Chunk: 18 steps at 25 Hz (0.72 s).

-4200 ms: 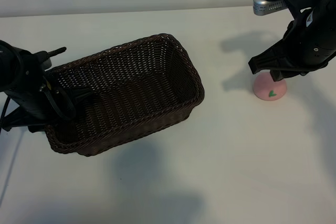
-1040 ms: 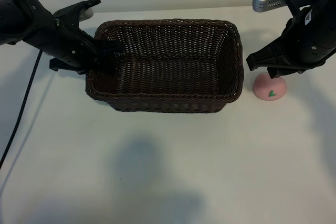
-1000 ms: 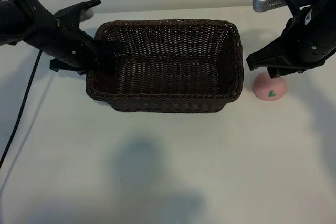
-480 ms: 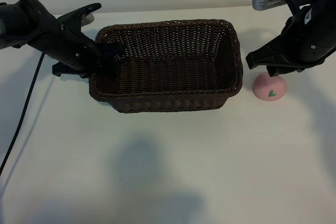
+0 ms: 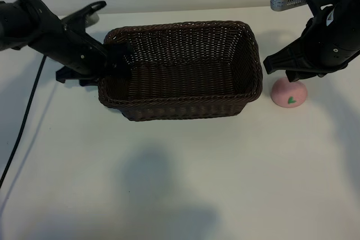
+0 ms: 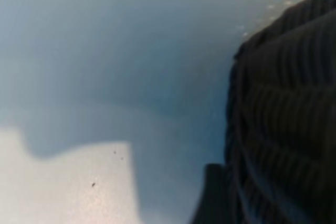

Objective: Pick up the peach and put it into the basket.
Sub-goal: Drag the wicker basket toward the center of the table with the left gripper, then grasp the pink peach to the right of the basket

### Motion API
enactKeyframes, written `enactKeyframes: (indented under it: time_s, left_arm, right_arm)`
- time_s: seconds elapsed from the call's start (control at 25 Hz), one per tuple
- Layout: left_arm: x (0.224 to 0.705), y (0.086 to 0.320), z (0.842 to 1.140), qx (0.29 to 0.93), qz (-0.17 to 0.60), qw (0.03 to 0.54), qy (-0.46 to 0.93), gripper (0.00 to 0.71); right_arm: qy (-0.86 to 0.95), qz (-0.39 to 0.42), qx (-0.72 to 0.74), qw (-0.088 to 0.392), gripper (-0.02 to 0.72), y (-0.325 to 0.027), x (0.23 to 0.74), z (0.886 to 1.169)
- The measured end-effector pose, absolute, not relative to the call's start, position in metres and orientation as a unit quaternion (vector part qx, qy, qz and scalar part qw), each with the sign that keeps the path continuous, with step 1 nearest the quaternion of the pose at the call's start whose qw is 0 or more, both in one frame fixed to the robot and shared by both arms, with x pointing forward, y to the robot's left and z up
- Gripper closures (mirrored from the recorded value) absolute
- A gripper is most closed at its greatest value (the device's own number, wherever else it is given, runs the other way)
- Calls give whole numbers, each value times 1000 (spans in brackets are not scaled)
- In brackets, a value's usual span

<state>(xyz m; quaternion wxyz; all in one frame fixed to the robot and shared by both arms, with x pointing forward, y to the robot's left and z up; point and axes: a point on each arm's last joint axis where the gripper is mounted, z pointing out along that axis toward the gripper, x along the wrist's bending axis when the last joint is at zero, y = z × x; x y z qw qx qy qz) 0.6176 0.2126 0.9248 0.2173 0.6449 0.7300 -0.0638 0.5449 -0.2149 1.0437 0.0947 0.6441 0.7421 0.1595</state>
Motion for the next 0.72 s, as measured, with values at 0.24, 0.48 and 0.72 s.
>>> enactKeyframes:
  time_s: [0.24, 0.48, 0.72]
  left_arm:
    - [606, 224, 972, 655, -4, 211, 726, 25]
    - [582, 238, 1032, 668, 70, 214, 709, 50]
    - [555, 247, 1078, 680, 124, 227, 686, 69]
  right_arm:
    - [742, 159, 644, 95, 406, -215, 545, 1044]
    - [742, 159, 644, 95, 406, -215, 545, 1044]
    - [742, 159, 644, 95, 406, -215, 545, 1044]
